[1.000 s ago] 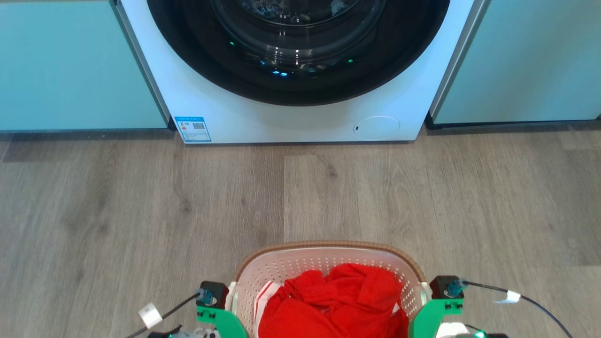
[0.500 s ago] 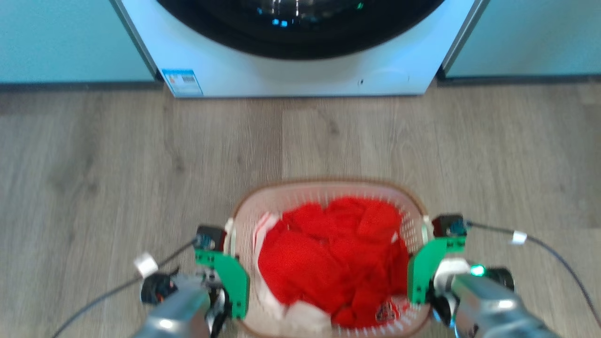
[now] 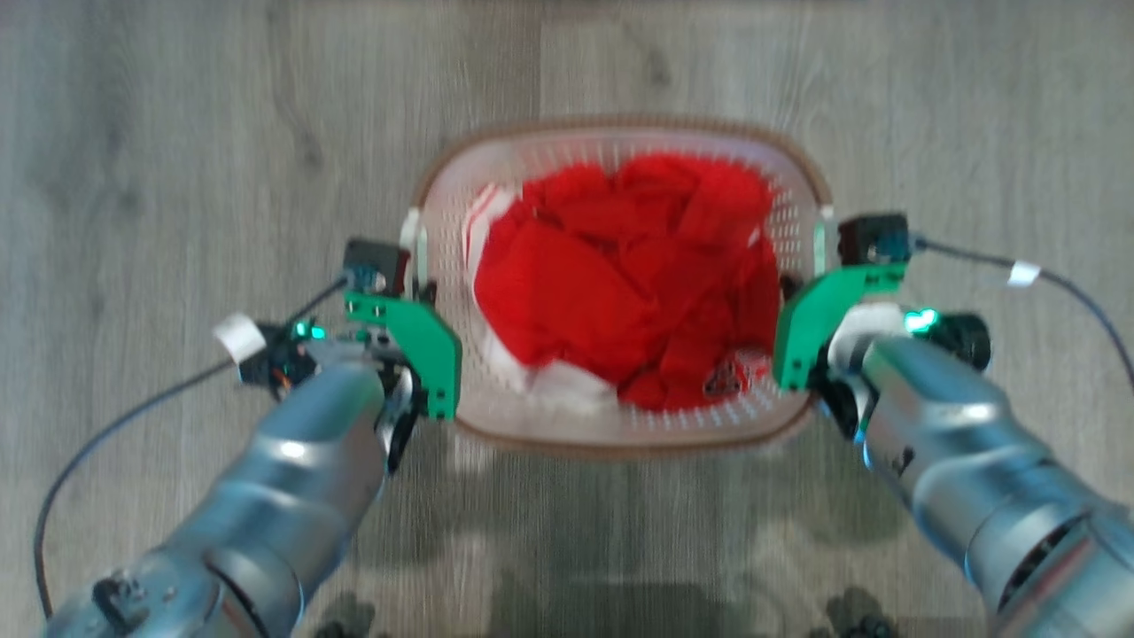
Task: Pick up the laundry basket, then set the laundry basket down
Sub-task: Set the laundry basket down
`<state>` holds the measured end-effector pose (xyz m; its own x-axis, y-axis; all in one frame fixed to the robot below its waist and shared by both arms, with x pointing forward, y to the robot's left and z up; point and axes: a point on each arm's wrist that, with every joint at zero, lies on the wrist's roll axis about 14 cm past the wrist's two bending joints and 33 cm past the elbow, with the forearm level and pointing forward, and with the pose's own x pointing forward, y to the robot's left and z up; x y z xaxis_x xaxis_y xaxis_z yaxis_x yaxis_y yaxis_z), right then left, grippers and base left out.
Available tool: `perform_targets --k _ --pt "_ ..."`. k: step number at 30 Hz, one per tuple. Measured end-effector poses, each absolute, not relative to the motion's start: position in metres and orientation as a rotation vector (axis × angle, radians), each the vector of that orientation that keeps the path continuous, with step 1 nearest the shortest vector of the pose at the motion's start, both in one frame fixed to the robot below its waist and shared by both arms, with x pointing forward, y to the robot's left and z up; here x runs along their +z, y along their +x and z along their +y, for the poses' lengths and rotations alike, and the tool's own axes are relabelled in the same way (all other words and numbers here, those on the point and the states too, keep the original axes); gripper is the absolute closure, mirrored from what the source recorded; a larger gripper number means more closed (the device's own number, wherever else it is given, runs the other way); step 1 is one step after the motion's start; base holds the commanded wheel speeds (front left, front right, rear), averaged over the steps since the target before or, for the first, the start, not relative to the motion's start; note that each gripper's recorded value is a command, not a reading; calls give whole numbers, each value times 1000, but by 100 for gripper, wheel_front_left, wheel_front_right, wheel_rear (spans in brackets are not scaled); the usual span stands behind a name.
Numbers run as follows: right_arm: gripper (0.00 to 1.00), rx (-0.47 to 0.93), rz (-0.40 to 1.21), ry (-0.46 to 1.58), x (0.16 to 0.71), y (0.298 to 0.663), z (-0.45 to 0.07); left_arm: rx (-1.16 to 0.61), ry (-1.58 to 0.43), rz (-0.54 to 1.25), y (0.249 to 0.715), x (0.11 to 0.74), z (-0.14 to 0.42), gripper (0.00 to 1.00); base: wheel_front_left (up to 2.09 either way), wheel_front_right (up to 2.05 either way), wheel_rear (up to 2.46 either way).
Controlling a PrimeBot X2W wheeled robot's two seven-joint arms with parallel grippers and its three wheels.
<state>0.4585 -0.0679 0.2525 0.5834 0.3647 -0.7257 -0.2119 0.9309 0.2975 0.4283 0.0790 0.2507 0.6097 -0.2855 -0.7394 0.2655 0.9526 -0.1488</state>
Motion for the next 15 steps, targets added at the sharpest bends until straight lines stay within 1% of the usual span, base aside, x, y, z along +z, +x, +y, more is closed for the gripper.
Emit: perform_targets --k 8,15 --pt "100 342 926 174 210 479 -71 -314 -27 890 446 216 79 100 0 0 0" --pt "100 354 974 181 171 482 -65 -317 -17 941 448 183 83 100 0 0 0"
